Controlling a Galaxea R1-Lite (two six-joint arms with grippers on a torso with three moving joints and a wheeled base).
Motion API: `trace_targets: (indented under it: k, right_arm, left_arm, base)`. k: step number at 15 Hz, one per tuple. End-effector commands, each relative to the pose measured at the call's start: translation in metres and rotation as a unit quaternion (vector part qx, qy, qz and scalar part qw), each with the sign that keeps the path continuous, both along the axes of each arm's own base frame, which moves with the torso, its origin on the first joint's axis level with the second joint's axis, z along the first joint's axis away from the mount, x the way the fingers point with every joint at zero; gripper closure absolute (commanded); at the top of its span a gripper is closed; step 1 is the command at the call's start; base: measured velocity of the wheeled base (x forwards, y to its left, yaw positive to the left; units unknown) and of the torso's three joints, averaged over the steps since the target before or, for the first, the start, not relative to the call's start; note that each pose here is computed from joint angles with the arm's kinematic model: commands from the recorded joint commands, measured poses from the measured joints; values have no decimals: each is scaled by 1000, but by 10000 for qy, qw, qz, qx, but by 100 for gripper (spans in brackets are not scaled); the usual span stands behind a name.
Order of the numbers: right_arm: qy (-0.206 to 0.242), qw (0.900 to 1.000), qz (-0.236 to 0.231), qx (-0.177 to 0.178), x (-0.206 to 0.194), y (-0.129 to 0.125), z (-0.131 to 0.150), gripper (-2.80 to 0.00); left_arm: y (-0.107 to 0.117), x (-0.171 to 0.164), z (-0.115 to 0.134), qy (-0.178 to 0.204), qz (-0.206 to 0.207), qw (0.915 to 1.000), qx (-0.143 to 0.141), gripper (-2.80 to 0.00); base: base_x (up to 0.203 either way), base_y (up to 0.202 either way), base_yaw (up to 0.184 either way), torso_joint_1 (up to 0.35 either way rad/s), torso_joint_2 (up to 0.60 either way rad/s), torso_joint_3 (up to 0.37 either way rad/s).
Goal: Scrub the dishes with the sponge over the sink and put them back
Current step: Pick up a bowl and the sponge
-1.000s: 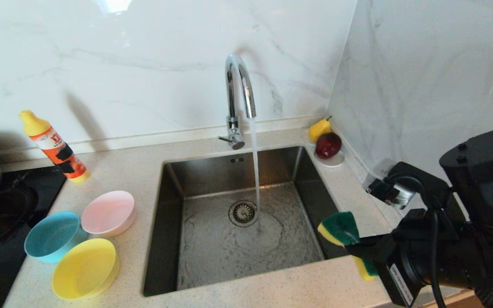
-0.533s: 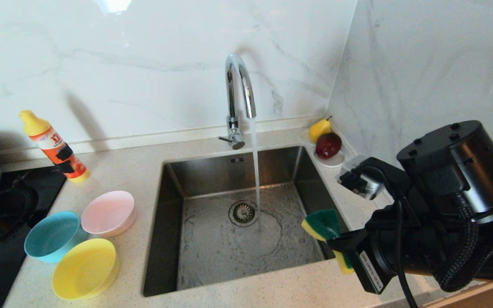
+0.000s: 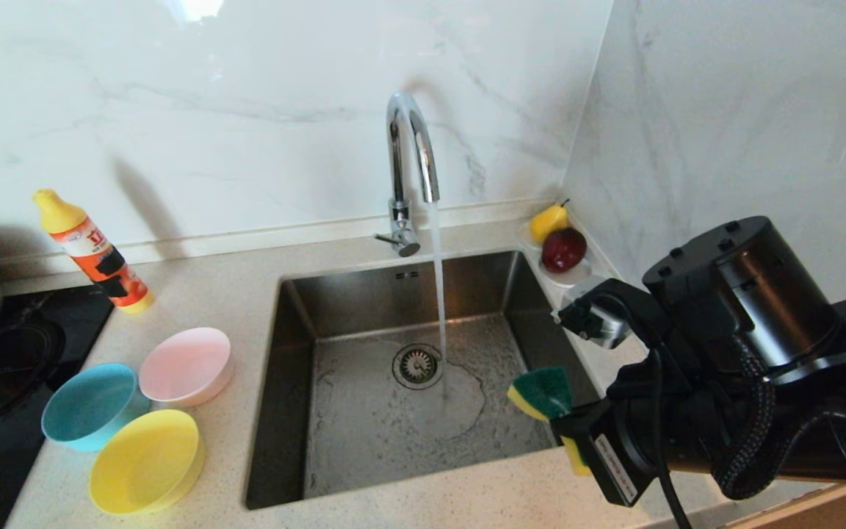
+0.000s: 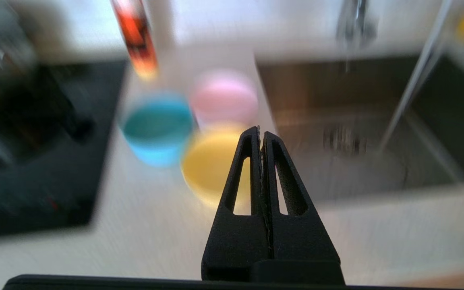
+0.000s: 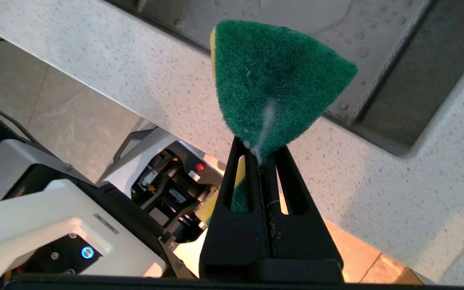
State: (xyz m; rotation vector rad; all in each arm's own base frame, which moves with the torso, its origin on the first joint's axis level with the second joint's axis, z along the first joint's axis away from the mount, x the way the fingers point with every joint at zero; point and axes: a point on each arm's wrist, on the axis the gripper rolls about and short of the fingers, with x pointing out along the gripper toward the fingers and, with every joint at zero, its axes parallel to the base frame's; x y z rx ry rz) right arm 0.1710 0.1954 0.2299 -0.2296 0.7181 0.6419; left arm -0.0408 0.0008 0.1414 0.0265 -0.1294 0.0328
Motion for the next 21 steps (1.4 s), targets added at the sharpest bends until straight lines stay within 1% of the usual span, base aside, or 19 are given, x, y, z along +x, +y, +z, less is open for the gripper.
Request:
trace_targets:
  k: [1, 2, 4, 6, 8, 9, 11, 12, 13, 14, 15, 16, 17, 18, 19, 20, 21]
  right_arm:
    - [-9, 10000, -21, 23, 1, 1, 1, 0]
    - [-25, 10000, -51, 64, 2, -1, 3, 0]
    - [15, 9996, -226, 140, 5, -8, 4, 0]
    - [111, 9993, -332, 125, 10, -10, 0, 0]
    - [139, 9991, -402, 88, 13, -12, -3, 0]
    - [145, 9990, -417, 84, 14, -12, -3, 0]
    - [157, 9987, -469, 76, 17, -13, -4, 0]
    - [176, 9986, -493, 63, 19, -13, -5, 0]
    - [217, 9985, -492, 59, 20, -14, -7, 0]
    - [256, 9985, -484, 74, 21, -14, -8, 0]
    - [261, 9984, -483, 98, 22, -15, -7, 0]
    - [265, 9984, -491, 94, 23, -15, -7, 0]
    - [278, 9984, -493, 80, 23, -15, -8, 0]
    - [302, 9983, -495, 48, 24, -14, -10, 0]
    - [326, 9982, -495, 22, 26, -13, -13, 0]
    - [339, 9982, -487, 11, 27, -11, -14, 0]
    - [363, 9982, -486, -12, 28, -10, -15, 0]
  left_arm:
    - [1, 4, 48, 17, 219, 9997, -46, 0]
    - [2, 15, 64, 233, 474, 9986, -103, 0]
    - [5, 47, 92, 787, 1069, 9910, -145, 0]
    - [6, 86, 110, 1333, 1459, 9803, -75, 0]
    - [8, 132, 123, 1843, 1770, 9668, 1, 0]
    - [10, 155, 126, 2110, 1939, 9581, 36, 0]
    - [22, 201, 127, 2675, 2296, 9358, 56, 0]
    - [32, 223, 127, 2966, 2450, 9230, 9, 0]
    - [48, 241, 126, 3216, 2490, 9135, -140, 0]
    - [67, 252, 126, 3373, 2436, 9083, -427, 0]
    - [84, 256, 126, 3491, 2297, 9051, -787, 0]
    - [99, 254, 126, 3592, 2183, 8999, -1163, 0]
    - [112, 248, 123, 3673, 2118, 8927, -1529, 0]
    - [127, 241, 118, 3718, 2167, 8832, -1866, 0]
    - [141, 232, 111, 3772, 2253, 8715, -2179, 0]
    - [151, 225, 97, 3919, 2247, 8566, -2495, 0]
    - [155, 219, 79, 4130, 2209, 8392, -2765, 0]
  base:
    - [0, 0, 0, 0, 0, 0]
    - [0, 0, 0, 0, 0, 0]
    - [0, 0, 0, 0, 0, 0]
    - [0, 0, 0, 0, 0, 0]
    - [0, 0, 0, 0, 0, 0]
    - [0, 0, 0, 0, 0, 0]
    - [0, 0, 0, 0, 0, 0]
    - [0, 0, 0, 0, 0, 0]
    - [0, 0, 0, 0, 0, 0]
    - [0, 0, 0, 0, 0, 0]
    - [0, 0, 0, 0, 0, 0]
    - [0, 0, 0, 0, 0, 0]
    - [0, 0, 0, 0, 0, 0]
    - [0, 0, 0, 0, 0, 0]
    - [0, 0, 0, 0, 0, 0]
    - [0, 0, 0, 0, 0, 0]
    - [0, 0, 0, 0, 0, 0]
